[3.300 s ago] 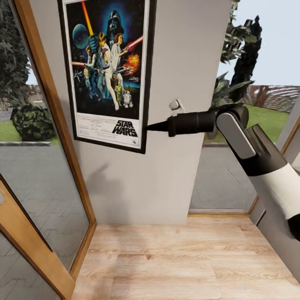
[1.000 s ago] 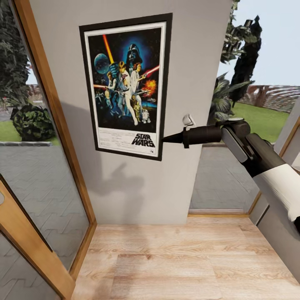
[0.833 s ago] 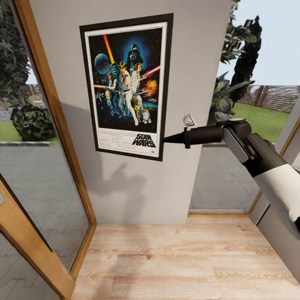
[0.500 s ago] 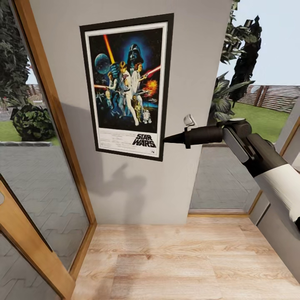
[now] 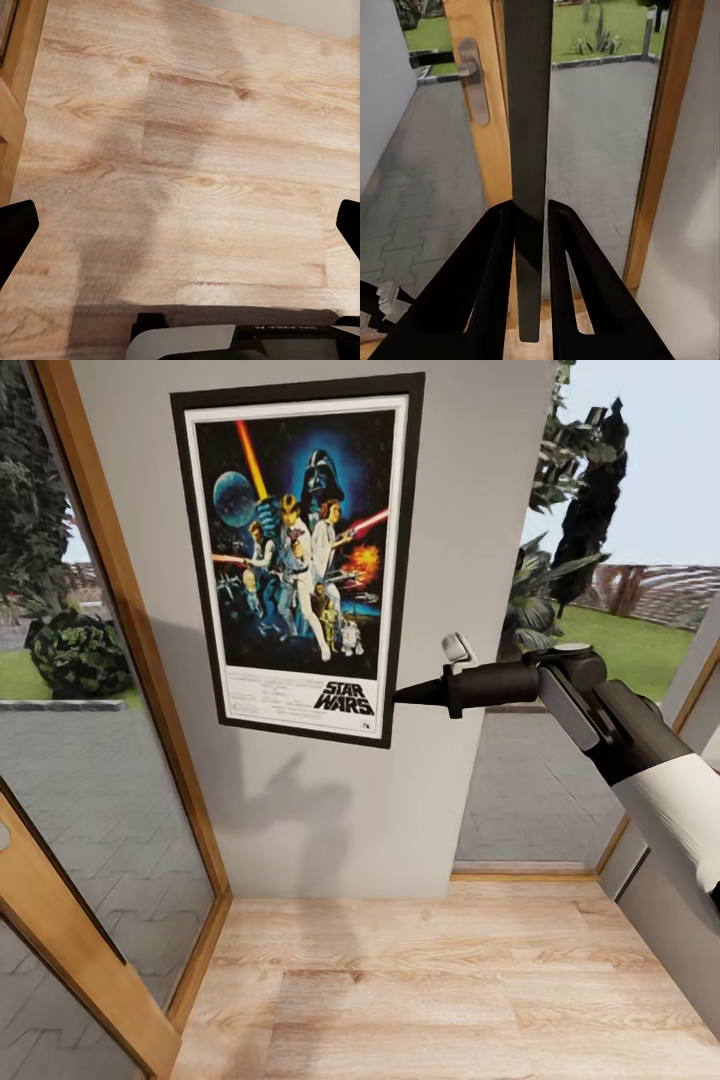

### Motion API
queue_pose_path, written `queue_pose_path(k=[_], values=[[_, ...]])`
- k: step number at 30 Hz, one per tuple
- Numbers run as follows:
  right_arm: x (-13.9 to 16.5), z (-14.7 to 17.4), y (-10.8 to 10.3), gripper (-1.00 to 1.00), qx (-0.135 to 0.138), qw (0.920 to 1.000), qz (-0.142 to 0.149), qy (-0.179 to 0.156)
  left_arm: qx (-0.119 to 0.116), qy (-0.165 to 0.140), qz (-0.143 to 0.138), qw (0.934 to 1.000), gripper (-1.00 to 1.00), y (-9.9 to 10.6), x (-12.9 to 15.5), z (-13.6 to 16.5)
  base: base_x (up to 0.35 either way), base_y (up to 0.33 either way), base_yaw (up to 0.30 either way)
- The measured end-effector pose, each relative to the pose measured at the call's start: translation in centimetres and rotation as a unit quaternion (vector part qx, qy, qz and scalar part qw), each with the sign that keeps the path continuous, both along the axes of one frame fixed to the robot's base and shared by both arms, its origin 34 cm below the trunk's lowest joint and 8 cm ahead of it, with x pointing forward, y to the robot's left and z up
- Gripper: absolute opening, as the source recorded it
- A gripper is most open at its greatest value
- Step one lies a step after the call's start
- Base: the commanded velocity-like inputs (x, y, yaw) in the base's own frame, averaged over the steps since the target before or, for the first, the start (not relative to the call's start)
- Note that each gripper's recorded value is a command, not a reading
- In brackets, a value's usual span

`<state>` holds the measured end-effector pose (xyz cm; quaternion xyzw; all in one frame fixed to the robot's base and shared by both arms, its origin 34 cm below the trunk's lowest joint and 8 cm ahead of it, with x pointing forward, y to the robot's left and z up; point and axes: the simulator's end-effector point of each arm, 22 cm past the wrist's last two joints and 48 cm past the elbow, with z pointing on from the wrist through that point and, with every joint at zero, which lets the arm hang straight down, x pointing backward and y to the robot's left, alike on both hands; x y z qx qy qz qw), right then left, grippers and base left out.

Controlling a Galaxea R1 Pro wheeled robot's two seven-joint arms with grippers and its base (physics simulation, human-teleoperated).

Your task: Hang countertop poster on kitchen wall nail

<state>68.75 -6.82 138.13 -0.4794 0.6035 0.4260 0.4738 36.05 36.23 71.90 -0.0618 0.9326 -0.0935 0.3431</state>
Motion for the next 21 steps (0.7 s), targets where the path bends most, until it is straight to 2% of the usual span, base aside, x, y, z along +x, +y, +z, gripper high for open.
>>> queue_pose_path(k=[21], values=[[0.30, -0.16, -0.47, -1.00, -0.001, 1.0000, -0.005, -0.001, 0.001, 0.000, 0.000, 1.0000, 1.00, 0.13, 0.01, 0.02, 0.000, 0.000, 0.000]])
